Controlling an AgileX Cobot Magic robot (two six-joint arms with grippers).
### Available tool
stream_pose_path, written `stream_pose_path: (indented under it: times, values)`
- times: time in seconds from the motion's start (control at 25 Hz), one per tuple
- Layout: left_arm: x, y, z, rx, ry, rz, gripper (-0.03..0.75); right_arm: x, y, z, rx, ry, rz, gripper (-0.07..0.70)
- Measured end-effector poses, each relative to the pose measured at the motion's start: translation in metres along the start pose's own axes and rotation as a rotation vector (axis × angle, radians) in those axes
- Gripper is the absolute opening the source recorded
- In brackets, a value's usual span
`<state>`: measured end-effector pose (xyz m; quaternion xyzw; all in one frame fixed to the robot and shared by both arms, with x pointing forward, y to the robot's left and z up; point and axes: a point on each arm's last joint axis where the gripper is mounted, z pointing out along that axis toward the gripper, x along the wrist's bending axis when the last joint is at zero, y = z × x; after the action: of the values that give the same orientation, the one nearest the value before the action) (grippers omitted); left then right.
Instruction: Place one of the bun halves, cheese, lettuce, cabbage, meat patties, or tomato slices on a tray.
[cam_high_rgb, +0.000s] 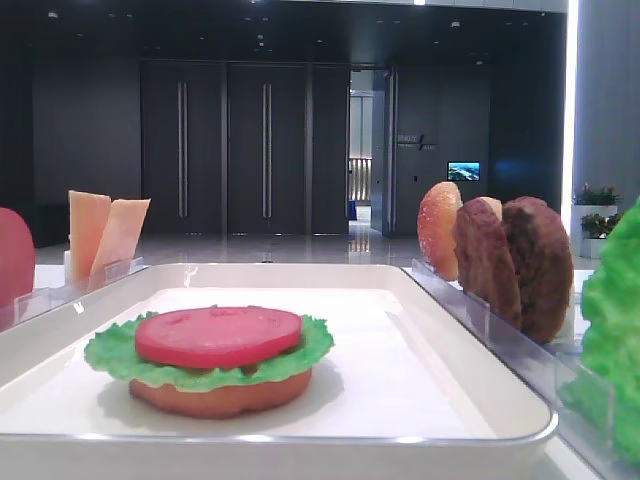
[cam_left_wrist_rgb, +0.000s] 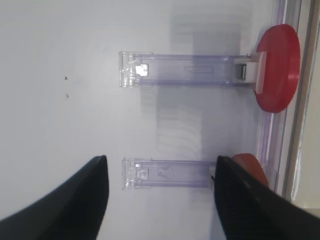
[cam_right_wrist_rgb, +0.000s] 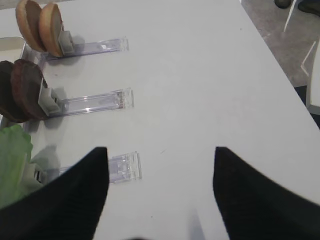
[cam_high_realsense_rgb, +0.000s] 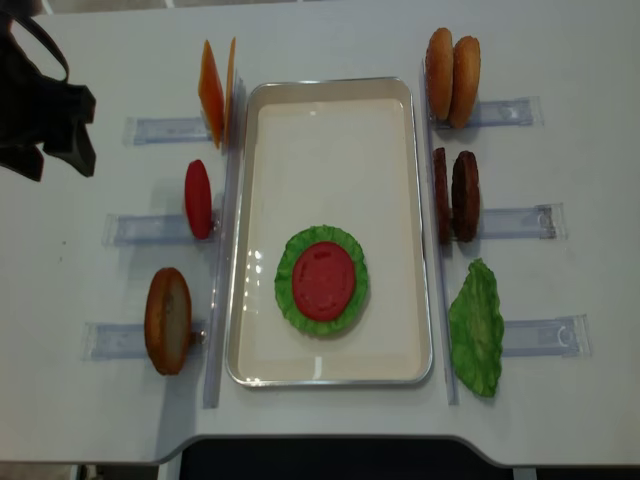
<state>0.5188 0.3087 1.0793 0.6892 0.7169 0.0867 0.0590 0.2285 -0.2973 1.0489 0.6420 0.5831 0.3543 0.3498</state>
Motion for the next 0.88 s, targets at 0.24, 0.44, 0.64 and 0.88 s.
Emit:
stream_pose_path:
  times: [0.24, 0.44, 0.64, 0.88]
  values:
    - [-0.003, -0.014, -0.014, -0.041, 0.000, 0.032, 0.500, 0.000, 0.000, 0.000, 0.000, 0.000, 0.000, 0.433]
    - [-0.011, -0.051, -0.041, -0.126, -0.017, 0.070, 0.472, 0.000, 0.000, 0.000, 0.000, 0.000, 0.000, 0.433]
    - [-0.018, -0.099, -0.065, -0.225, -0.053, 0.117, 0.466, 0.000, 0.000, 0.000, 0.000, 0.000, 0.000, 0.433]
    - [-0.012, -0.153, -0.073, -0.325, -0.085, 0.109, 0.465, 0.000, 0.000, 0.000, 0.000, 0.000, 0.000, 0.433]
